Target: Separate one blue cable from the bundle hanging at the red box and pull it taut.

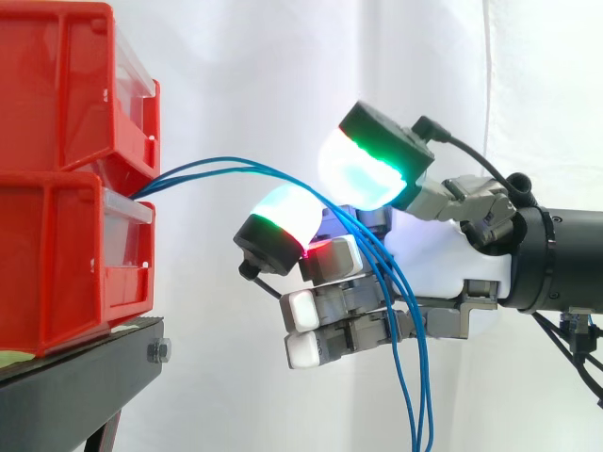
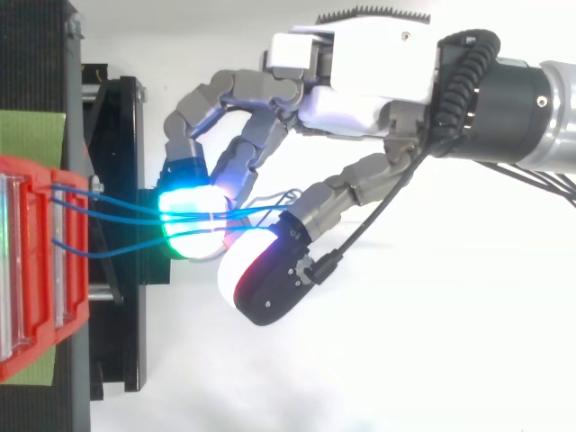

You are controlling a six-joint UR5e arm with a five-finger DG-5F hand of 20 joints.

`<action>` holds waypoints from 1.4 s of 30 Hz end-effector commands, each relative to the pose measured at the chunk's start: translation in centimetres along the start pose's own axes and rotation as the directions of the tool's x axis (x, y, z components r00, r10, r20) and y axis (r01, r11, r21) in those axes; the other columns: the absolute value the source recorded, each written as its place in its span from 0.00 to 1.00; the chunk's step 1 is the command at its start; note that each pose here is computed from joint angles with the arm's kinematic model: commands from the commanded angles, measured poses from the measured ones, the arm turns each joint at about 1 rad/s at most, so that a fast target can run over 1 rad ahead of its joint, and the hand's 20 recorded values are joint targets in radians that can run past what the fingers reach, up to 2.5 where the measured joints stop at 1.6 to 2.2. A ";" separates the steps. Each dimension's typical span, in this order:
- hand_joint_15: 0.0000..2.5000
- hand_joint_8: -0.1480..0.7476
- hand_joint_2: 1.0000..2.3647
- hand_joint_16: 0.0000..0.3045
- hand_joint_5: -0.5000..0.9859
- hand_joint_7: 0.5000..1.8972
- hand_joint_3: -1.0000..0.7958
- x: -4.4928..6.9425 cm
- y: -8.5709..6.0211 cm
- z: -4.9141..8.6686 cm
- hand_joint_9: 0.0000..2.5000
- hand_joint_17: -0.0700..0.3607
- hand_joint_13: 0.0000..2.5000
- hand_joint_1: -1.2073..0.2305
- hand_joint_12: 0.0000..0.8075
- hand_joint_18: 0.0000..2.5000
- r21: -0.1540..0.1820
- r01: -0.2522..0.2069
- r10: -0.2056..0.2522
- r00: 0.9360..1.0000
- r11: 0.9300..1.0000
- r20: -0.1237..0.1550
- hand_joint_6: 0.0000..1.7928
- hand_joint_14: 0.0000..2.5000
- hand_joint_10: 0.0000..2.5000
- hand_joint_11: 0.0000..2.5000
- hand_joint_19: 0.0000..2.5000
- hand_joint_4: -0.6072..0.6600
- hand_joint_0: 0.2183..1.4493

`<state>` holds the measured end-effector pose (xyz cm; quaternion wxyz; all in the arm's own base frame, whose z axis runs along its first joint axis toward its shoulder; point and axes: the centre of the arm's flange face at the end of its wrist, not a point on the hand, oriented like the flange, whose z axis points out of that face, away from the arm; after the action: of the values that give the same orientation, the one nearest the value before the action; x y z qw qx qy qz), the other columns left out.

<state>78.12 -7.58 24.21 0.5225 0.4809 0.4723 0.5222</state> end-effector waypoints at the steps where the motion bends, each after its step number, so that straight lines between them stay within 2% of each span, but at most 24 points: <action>1: 0.23 0.58 0.00 0.16 0.21 0.37 0.28 0.0 0.0 0.0 0.42 0.41 0.36 0.31 0.45 0.29 0.000 0.000 0.000 1.000 1.000 0.000 0.52 0.01 0.01 0.41 0.19 0.58 0.23; 4: 0.23 0.56 0.00 0.15 0.22 0.37 0.28 0.0 0.0 0.0 0.42 0.40 0.37 0.43 0.44 0.29 0.000 0.000 0.000 1.000 1.000 0.000 0.51 0.01 0.01 0.40 0.20 0.57 0.28; 6: 0.23 0.56 0.00 0.15 0.22 0.41 0.28 0.0 0.0 0.0 0.42 0.39 0.36 0.44 0.44 0.28 0.000 0.000 0.000 1.000 1.000 0.000 0.51 0.01 0.01 0.39 0.20 0.56 0.32; 7: 0.23 0.56 0.00 0.15 0.22 0.42 0.28 0.1 0.0 0.0 0.42 0.39 0.36 0.42 0.44 0.28 0.000 0.000 0.000 1.000 1.000 0.000 0.51 0.01 0.01 0.40 0.20 0.56 0.34; 9: 0.23 0.57 0.01 0.15 0.21 0.48 0.37 0.0 0.1 0.0 0.42 0.39 0.36 0.34 0.44 0.29 -0.002 0.000 0.000 1.000 1.000 0.000 0.51 0.01 0.01 0.40 0.20 0.55 0.37; 11: 0.23 0.56 0.01 0.15 0.21 0.47 0.41 0.0 0.0 0.0 0.41 0.40 0.36 0.29 0.45 0.29 0.000 0.000 0.000 1.000 1.000 0.000 0.53 0.01 0.01 0.40 0.19 0.50 0.39; 12: 0.23 0.56 0.01 0.15 0.20 0.50 0.42 0.0 0.0 0.0 0.41 0.40 0.36 0.25 0.44 0.29 -0.002 0.000 0.000 1.000 1.000 0.000 0.53 0.01 0.01 0.41 0.19 0.49 0.42; 16: 0.24 0.54 0.01 0.15 0.20 0.45 0.40 0.0 0.0 0.0 0.40 0.39 0.35 0.20 0.43 0.26 -0.002 0.000 0.000 1.000 1.000 0.000 0.54 0.01 0.01 0.41 0.20 0.50 0.49; 17: 0.24 0.53 0.01 0.15 0.20 0.43 0.36 0.0 0.1 0.0 0.39 0.39 0.34 0.21 0.43 0.25 -0.002 0.000 0.000 1.000 1.000 0.000 0.54 0.01 0.01 0.40 0.20 0.51 0.50; 18: 0.24 0.53 0.00 0.15 0.20 0.41 0.28 0.0 0.0 0.0 0.39 0.40 0.34 0.20 0.43 0.26 -0.002 0.000 0.000 1.000 1.000 0.000 0.53 0.01 0.01 0.40 0.19 0.51 0.51; 20: 0.23 0.52 0.00 0.15 0.20 0.43 0.28 0.0 0.0 0.0 0.39 0.40 0.34 0.20 0.42 0.27 0.000 0.000 0.000 1.000 1.000 0.000 0.53 0.01 0.01 0.41 0.17 0.51 0.49; 24: 0.23 0.51 0.00 0.15 0.21 0.45 0.28 0.0 0.1 0.0 0.39 0.40 0.32 0.13 0.42 0.26 -0.003 0.000 0.000 1.000 1.000 0.000 0.52 0.01 0.01 0.41 0.16 0.51 0.36; 25: 0.23 0.51 0.00 0.15 0.21 0.45 0.28 0.0 0.0 0.0 0.39 0.40 0.32 0.13 0.42 0.26 -0.002 0.000 0.000 1.000 1.000 0.000 0.52 0.01 0.01 0.41 0.16 0.51 0.36; 27: 0.22 0.52 0.00 0.15 0.22 0.43 0.28 0.0 0.0 0.0 0.40 0.41 0.32 0.14 0.43 0.26 -0.002 0.000 0.000 1.000 1.000 0.000 0.52 0.01 0.01 0.41 0.17 0.52 0.27; 28: 0.23 0.53 0.00 0.15 0.22 0.43 0.28 0.0 0.0 0.0 0.40 0.41 0.32 0.13 0.44 0.26 -0.002 0.000 0.000 1.000 1.000 0.000 0.52 0.01 0.01 0.42 0.17 0.53 0.26; 29: 0.23 0.55 0.00 0.16 0.22 0.40 0.28 0.0 0.1 0.0 0.41 0.42 0.33 0.17 0.46 0.27 -0.003 0.000 0.000 1.000 1.000 0.000 0.52 0.01 0.01 0.41 0.17 0.54 0.22; 31: 0.23 0.57 0.00 0.17 0.22 0.39 0.28 0.0 0.0 0.0 0.41 0.43 0.33 0.21 0.47 0.28 -0.003 0.000 0.000 1.000 1.000 0.000 0.51 0.01 0.01 0.41 0.18 0.56 0.20; 33: 0.23 0.57 0.00 0.16 0.23 0.39 0.28 0.0 0.0 0.0 0.42 0.42 0.34 0.43 0.47 0.27 -0.003 0.000 0.000 1.000 1.000 0.000 0.50 0.01 0.01 0.39 0.19 0.56 0.24; 35: 0.23 0.55 0.00 0.15 0.22 0.40 0.28 0.0 0.0 0.0 0.42 0.41 0.34 0.48 0.45 0.27 -0.003 0.000 0.000 1.000 1.000 0.000 0.50 0.01 0.01 0.39 0.20 0.55 0.30; 37: 0.23 0.55 0.00 0.15 0.22 0.41 0.28 0.0 0.0 0.0 0.42 0.40 0.33 0.45 0.45 0.27 -0.002 0.001 -0.001 1.000 1.000 0.000 0.50 0.01 0.01 0.39 0.20 0.55 0.32; 39: 0.23 0.56 0.01 0.15 0.21 0.45 0.40 0.0 0.0 0.0 0.41 0.40 0.34 0.35 0.45 0.27 -0.002 0.001 -0.001 1.000 1.000 0.000 0.51 0.01 0.01 0.40 0.20 0.56 0.34; 42: 0.23 0.55 0.01 0.15 0.20 0.46 0.42 0.0 0.0 0.0 0.40 0.41 0.34 0.25 0.45 0.27 -0.002 0.000 0.000 1.000 1.000 0.000 0.53 0.01 0.01 0.41 0.19 0.51 0.39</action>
<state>78.14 -7.61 24.22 0.5234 0.4802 0.4718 0.5224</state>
